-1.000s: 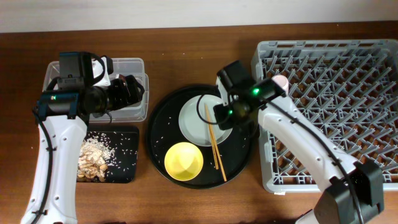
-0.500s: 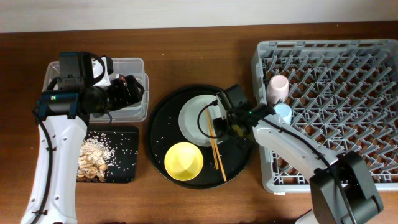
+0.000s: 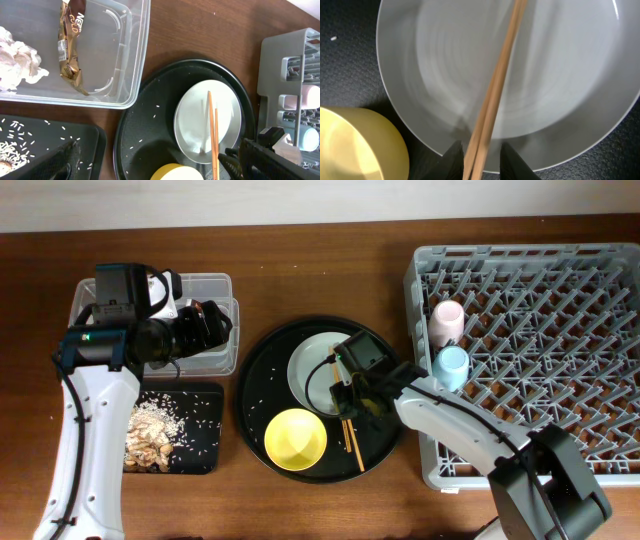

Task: Sort waste into correct bins and load items into the dishwasher rack
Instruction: 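Move the right gripper to the chopsticks and grasp one, then carry the chopstick into the dish rack and release it upright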

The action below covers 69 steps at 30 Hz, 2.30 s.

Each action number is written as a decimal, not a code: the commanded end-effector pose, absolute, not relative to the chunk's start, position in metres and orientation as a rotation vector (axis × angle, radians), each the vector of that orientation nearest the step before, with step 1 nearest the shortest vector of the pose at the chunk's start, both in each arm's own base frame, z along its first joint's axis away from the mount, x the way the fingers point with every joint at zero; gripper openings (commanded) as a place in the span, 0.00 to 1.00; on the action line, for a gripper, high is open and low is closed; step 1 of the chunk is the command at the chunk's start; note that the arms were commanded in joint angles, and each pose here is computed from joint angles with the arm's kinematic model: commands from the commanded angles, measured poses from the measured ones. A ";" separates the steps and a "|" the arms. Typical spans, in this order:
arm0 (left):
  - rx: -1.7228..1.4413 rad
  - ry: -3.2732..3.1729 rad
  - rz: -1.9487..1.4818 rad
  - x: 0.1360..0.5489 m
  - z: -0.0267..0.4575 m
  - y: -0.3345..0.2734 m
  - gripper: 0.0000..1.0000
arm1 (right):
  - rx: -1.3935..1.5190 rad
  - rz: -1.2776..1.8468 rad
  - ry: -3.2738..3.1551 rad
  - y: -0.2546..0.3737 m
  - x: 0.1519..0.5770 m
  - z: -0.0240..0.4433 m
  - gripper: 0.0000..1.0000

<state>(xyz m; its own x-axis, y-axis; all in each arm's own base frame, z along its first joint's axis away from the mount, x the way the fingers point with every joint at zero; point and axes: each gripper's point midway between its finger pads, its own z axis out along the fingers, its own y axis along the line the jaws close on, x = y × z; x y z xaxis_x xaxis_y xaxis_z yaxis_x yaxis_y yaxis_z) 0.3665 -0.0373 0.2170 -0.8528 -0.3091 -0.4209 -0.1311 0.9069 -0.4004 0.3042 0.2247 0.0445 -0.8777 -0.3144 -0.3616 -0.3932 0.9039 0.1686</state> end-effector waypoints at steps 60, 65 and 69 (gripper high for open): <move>-0.318 2.592 -0.484 0.366 0.213 -0.035 0.99 | -0.187 -0.306 2.687 -0.059 0.398 0.199 0.04; -0.318 2.592 -0.484 0.366 0.213 -0.035 0.99 | -0.115 -0.213 2.706 -0.096 0.407 0.178 0.04; -0.318 2.592 -0.484 0.366 0.213 -0.035 0.99 | -0.139 -0.199 2.730 -0.112 0.416 0.155 0.04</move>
<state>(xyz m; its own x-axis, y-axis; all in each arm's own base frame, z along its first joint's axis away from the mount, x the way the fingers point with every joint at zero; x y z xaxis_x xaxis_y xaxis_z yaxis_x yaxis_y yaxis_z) 0.3664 -0.0373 0.2170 -0.8530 -0.3091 -0.4206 -0.1312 0.9069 -0.4004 0.4071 -0.1101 0.1680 -0.9169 -0.0907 -0.3886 -0.0198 0.9830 -0.1827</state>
